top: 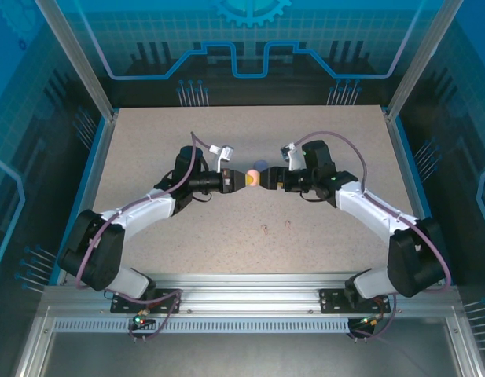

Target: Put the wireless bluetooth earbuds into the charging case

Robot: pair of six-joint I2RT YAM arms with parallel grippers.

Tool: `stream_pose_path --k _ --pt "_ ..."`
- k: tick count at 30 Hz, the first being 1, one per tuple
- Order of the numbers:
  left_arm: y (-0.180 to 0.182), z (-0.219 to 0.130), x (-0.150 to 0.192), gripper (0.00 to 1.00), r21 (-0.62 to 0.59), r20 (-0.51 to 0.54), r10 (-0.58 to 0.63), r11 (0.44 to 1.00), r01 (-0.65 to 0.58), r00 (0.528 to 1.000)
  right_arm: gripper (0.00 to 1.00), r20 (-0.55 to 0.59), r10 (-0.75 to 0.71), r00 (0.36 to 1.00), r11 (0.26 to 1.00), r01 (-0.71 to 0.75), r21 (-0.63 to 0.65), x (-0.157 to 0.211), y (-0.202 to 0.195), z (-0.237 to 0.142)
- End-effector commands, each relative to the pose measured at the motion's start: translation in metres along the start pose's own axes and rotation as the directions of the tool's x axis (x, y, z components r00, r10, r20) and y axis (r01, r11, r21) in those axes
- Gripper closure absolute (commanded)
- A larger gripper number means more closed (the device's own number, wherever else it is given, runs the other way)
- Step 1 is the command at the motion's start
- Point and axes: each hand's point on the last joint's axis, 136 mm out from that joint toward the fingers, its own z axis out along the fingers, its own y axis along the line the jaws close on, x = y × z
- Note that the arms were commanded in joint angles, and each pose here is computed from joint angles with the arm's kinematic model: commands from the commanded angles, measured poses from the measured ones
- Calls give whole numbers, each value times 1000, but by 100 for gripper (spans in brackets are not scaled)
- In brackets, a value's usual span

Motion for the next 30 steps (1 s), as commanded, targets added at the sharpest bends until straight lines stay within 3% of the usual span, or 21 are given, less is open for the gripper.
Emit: stream_pose_path --k 1,12,16,22,30 --pt "-13 1 -10 100 43 2 49 998 -49 999 20 1 -15 1000 1000 15 1 -4 -1 6" --pt "-23 -5 -11 100 76 25 52 996 -54 998 23 8 122 992 990 -122 74 -2 -50 9" --pt "-21 -5 -9 100 73 29 50 996 -52 998 23 28 115 993 992 -117 52 -5 -42 -4" --pt "-21 -4 -12 100 79 40 45 996 -48 998 26 39 68 997 993 -64 -97 -7 -3 -21" --pt "-22 -6 -18 100 84 83 31 996 -38 996 45 22 56 998 987 -52 -151 -7 17 -9"
